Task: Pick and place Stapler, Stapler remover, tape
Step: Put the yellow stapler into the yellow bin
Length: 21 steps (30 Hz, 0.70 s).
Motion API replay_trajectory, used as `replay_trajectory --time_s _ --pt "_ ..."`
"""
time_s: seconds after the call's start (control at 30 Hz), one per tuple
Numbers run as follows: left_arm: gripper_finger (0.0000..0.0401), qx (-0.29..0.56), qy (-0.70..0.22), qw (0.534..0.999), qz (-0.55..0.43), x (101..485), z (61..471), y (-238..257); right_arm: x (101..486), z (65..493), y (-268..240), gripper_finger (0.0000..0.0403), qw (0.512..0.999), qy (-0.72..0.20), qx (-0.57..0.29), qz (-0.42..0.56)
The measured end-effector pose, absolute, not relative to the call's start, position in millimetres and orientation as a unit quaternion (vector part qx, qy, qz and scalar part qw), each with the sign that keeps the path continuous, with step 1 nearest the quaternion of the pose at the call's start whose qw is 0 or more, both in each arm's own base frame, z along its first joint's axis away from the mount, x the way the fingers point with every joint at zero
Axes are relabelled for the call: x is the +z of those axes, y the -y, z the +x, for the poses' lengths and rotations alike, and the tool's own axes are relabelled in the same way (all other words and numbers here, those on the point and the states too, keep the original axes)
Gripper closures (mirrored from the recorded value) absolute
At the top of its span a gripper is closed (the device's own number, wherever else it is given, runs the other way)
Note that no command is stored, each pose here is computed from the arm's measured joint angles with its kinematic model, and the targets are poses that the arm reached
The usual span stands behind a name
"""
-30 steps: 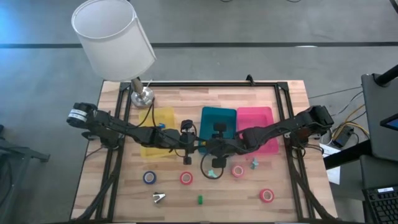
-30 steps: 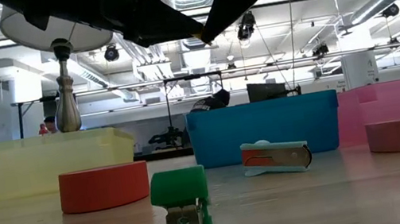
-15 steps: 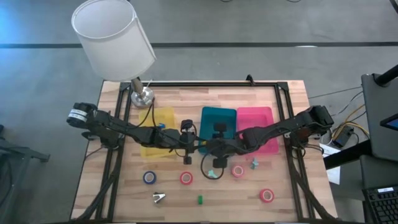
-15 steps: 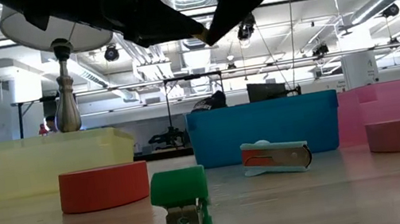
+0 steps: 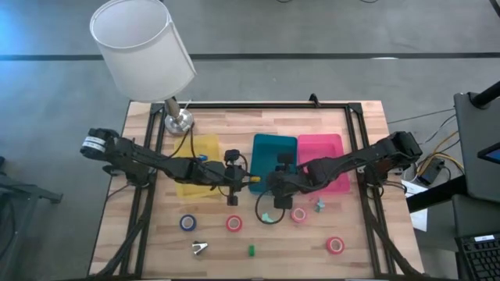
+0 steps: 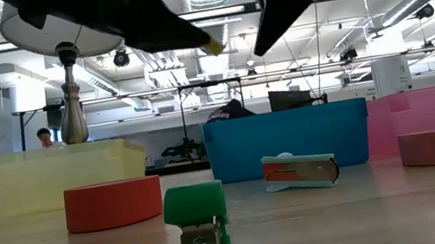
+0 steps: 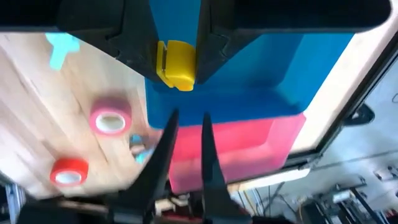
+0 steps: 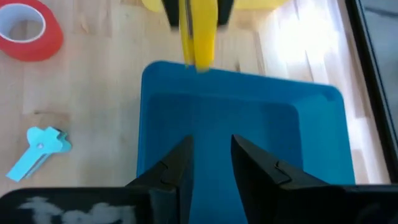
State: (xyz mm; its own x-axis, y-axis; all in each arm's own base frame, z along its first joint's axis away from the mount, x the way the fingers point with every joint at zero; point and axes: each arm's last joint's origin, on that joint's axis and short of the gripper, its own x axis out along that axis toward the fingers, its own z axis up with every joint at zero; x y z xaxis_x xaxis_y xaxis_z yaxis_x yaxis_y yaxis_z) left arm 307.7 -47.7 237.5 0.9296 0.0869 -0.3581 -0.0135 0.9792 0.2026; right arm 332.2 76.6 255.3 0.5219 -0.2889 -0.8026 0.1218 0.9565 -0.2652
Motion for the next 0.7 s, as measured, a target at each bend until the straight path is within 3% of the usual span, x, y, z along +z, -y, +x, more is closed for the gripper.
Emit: replay_trajectory --time_s 0.3,0.53,0.7 --pt "0.0309 0.038 -0.336 0.937 0.090 248.5 262.4 39.2 253.9 330.4 -76.4 0.0319 0.862 -0.485 -0.119 -0.086" --pt "0.0309 0.134 -0.477 0.868 0.035 247.5 206.4 26.5 253.5 330.6 -76.6 0.0328 0.862 -0.485 -0.118 -0.086" --pt "0.0309 0.187 -0.508 0.841 0.018 221.6 188.9 21.6 253.5 330.7 -76.6 0.0330 0.862 -0.485 -0.118 -0.085"
